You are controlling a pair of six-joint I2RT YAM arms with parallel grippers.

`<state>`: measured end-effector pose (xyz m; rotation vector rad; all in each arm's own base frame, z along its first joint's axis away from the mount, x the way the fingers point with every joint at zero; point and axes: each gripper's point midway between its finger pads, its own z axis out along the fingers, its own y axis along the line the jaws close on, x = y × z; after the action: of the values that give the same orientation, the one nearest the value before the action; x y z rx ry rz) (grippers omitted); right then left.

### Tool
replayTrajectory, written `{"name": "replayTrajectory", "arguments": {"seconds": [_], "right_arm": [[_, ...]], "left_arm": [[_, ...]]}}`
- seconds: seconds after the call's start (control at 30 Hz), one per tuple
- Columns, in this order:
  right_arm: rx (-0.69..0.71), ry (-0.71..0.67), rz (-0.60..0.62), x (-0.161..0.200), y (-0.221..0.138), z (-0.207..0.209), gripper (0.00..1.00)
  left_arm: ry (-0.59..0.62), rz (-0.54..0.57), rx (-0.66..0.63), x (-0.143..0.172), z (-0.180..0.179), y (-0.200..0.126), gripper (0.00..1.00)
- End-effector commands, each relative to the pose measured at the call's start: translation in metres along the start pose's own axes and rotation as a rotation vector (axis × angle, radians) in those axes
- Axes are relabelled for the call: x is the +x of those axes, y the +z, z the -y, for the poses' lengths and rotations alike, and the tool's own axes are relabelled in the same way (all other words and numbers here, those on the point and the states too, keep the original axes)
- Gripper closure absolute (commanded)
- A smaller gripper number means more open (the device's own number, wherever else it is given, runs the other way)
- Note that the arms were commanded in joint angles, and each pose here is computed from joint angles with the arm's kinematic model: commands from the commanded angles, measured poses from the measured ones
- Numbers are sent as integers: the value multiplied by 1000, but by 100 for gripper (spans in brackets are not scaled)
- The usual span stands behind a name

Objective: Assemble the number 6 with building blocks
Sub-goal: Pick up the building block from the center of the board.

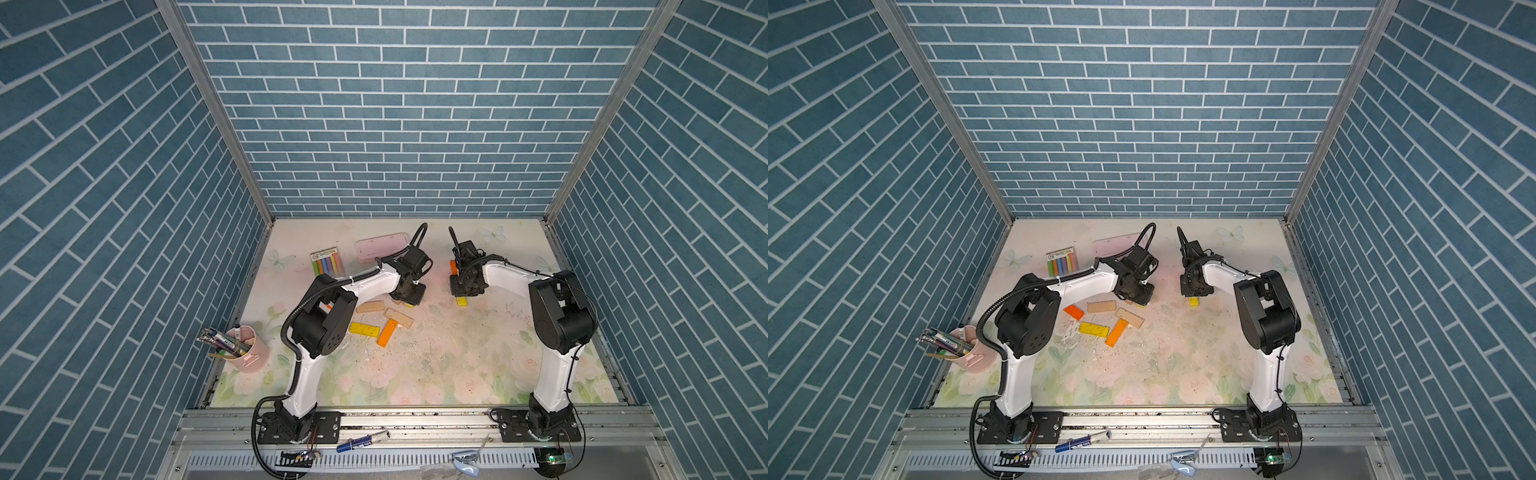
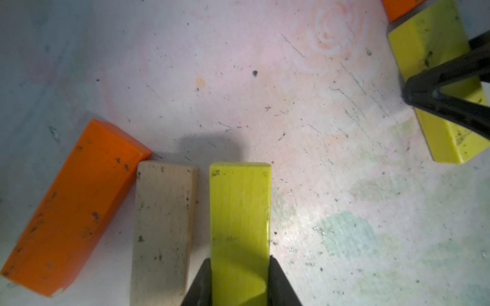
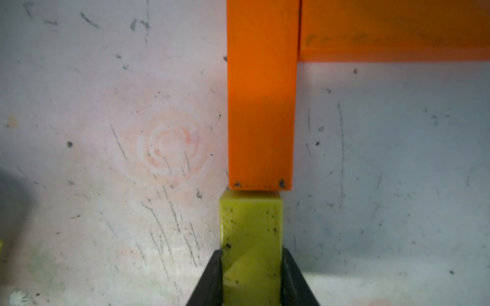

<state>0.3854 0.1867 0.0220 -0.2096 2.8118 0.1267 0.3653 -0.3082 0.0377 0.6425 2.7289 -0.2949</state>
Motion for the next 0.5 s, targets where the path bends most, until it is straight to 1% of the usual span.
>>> {"name": "replayTrajectory", "arguments": {"seconds": [0.0,0.47], "right_arm": [[57,7,-73,19,20,9,86],[105,13,-73,20,20,18,86]], "left_arm": [[-4,6,-3,-3,-3,-8,81],[-3,6,-2,-3,-2,-8,81]]}}
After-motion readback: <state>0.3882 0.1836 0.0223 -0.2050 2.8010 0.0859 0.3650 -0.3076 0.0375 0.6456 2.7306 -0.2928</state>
